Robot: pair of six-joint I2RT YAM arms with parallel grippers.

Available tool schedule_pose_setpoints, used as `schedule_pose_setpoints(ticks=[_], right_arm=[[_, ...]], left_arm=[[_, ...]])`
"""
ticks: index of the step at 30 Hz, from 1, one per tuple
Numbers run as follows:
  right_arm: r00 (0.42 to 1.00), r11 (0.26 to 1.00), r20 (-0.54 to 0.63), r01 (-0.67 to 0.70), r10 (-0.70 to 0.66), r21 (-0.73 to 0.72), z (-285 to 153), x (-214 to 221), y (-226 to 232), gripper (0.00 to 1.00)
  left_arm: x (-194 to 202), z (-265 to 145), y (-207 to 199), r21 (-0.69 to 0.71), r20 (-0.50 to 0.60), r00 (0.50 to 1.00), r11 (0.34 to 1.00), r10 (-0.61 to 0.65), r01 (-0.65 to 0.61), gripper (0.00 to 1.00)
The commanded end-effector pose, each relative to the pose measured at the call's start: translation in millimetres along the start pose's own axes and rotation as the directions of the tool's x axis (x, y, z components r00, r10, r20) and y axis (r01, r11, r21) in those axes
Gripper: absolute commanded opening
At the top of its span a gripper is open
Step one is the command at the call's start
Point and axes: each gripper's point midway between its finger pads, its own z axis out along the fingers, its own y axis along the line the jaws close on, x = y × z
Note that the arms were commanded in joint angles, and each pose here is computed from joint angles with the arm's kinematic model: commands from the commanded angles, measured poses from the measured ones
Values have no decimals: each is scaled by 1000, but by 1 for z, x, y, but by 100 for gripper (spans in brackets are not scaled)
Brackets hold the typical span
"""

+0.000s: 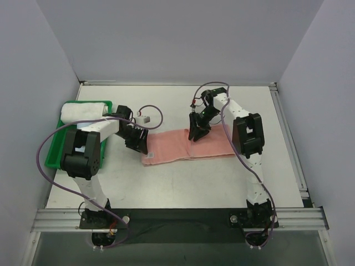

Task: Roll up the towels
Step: Fold the towel

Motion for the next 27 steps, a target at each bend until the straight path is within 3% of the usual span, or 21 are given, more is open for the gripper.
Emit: schedule_pose_setpoints(ticks=[1, 2, 3, 5, 7, 10, 12, 15, 23, 27], right_arm=[[999, 997, 6, 52, -52, -63, -20, 10, 22, 33], [997, 996, 31, 77, -75, -54, -30, 9, 23, 44], [986, 988, 79, 149, -144, -52, -48, 10, 31, 50], [975, 981, 131, 186, -179, -48, -71, 8, 30, 54], [959, 973, 183, 227, -216, -38, -91, 6, 27, 50], [955, 979, 216, 194, -202, 57, -106, -8, -13, 34], [963, 984, 212, 149, -167, 98, -106, -17, -42, 21], [975, 987, 184, 102, -124, 128, -96, -24, -74, 12], [994, 979, 84, 47, -65, 200, -50, -15, -132, 5], [998, 974, 57, 9, -23, 225, -53, 8, -136, 3]], left_arm=[[-17, -12, -6, -8, 67, 995, 997, 71, -71, 57], [-20, -16, -10, -2, 82, 993, 996, 85, -85, 57], [-23, -21, -12, -3, 95, 990, 995, 100, -100, 57], [-28, -33, -19, -7, 127, 984, 992, 126, -126, 56], [-30, -39, -24, -11, 137, 980, 989, 146, -146, 54], [-27, -34, -28, -9, 117, 979, 986, 165, -165, 50], [-24, -29, -27, -15, 96, 982, 987, 161, -160, 45], [-18, -16, -26, -15, 51, 986, 988, 156, -155, 42], [-8, 9, -14, -33, -40, 987, 987, 157, -158, 31], [-34, 20, 4, -34, -36, 986, 986, 160, -161, 29]])
